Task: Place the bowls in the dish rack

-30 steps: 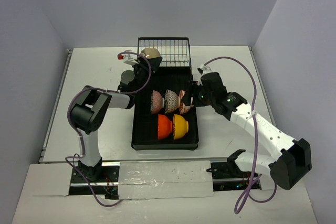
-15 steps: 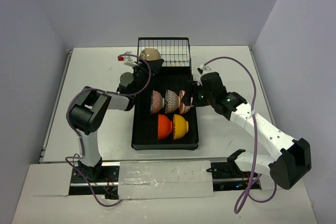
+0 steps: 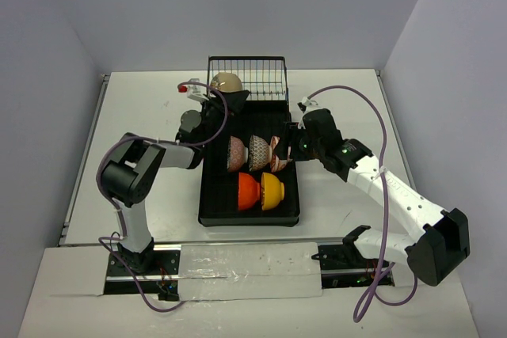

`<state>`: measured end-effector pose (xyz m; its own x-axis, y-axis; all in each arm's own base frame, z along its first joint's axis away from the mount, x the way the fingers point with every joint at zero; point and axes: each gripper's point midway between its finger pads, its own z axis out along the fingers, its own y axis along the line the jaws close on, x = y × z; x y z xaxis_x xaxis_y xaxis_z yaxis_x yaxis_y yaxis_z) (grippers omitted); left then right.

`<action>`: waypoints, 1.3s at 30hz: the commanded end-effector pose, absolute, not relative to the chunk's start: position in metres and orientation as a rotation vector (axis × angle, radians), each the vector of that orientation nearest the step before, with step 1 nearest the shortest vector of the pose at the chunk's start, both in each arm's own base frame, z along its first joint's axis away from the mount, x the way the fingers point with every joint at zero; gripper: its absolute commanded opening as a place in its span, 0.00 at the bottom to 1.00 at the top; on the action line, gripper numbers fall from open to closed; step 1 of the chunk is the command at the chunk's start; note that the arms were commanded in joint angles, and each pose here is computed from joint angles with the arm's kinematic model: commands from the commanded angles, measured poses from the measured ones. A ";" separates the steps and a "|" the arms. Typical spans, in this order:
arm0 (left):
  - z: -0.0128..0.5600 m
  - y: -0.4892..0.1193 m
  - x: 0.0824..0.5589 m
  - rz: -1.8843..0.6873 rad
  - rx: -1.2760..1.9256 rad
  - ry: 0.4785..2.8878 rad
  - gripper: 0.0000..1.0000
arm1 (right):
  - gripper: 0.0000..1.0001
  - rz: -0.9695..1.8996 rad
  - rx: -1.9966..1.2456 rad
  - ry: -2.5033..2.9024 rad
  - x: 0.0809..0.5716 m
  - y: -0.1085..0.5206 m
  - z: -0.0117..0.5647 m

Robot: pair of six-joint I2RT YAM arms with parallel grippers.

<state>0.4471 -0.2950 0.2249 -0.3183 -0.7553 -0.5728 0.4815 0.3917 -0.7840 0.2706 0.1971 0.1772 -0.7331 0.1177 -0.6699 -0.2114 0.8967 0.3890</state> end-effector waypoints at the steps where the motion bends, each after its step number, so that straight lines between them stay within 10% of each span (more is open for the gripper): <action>1: 0.248 -0.293 0.438 -1.291 -0.248 1.371 0.75 | 0.68 0.589 -0.074 2.286 0.276 0.201 0.187; 39: 0.278 -0.252 0.396 -1.042 -0.219 1.542 0.91 | 0.68 0.611 -0.082 2.236 0.272 0.199 0.206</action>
